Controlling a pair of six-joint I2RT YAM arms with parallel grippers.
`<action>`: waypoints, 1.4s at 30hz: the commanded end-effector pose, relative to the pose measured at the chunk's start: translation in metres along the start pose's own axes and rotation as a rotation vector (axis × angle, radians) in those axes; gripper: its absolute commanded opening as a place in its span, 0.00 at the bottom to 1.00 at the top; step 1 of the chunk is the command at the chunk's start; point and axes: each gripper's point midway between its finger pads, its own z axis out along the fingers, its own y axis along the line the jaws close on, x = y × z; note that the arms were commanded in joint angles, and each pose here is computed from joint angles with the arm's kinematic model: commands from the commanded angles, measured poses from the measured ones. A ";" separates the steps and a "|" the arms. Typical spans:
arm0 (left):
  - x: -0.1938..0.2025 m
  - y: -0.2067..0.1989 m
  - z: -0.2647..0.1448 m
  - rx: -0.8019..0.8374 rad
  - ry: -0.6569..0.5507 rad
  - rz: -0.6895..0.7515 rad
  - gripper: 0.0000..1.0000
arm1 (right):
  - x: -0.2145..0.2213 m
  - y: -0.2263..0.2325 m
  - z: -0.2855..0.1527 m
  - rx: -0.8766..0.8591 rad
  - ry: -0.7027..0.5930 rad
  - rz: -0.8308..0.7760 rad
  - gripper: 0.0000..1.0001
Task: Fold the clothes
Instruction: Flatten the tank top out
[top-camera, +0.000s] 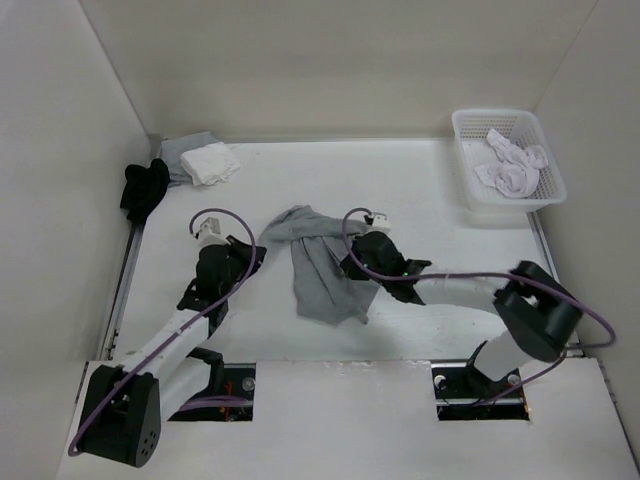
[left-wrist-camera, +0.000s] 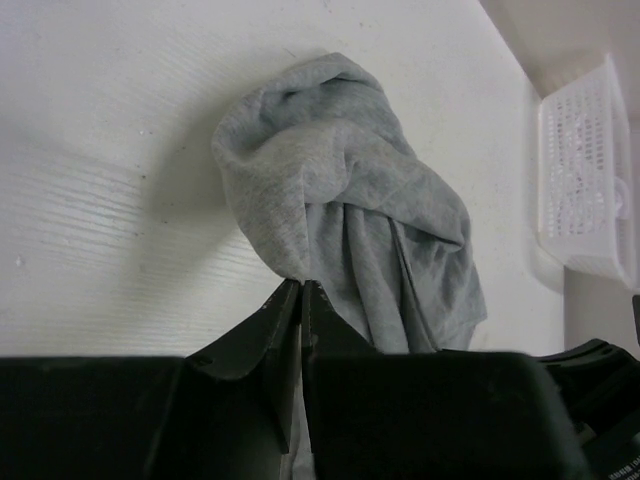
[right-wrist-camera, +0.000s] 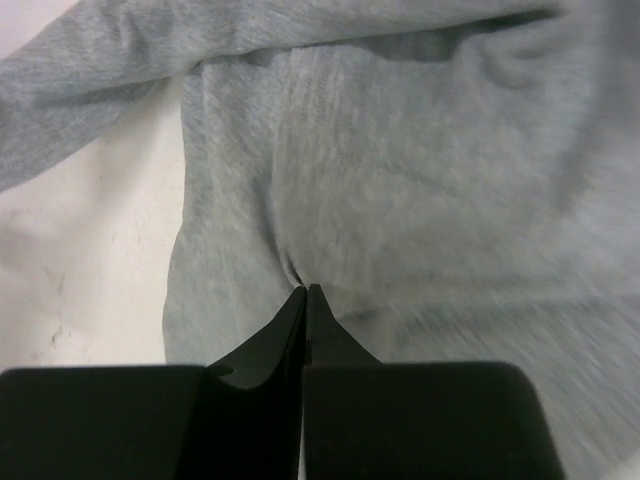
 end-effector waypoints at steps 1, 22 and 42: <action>-0.047 -0.069 -0.018 0.187 -0.101 -0.041 0.02 | -0.066 0.001 -0.055 0.034 -0.203 -0.036 0.00; -0.239 -0.255 -0.273 0.632 -0.661 -0.039 0.02 | -0.252 0.044 -0.417 -0.144 -0.771 -0.067 0.00; -0.359 -0.295 -0.048 0.506 -0.587 -0.134 0.01 | -0.466 0.094 -0.250 -0.124 -0.795 -0.167 0.00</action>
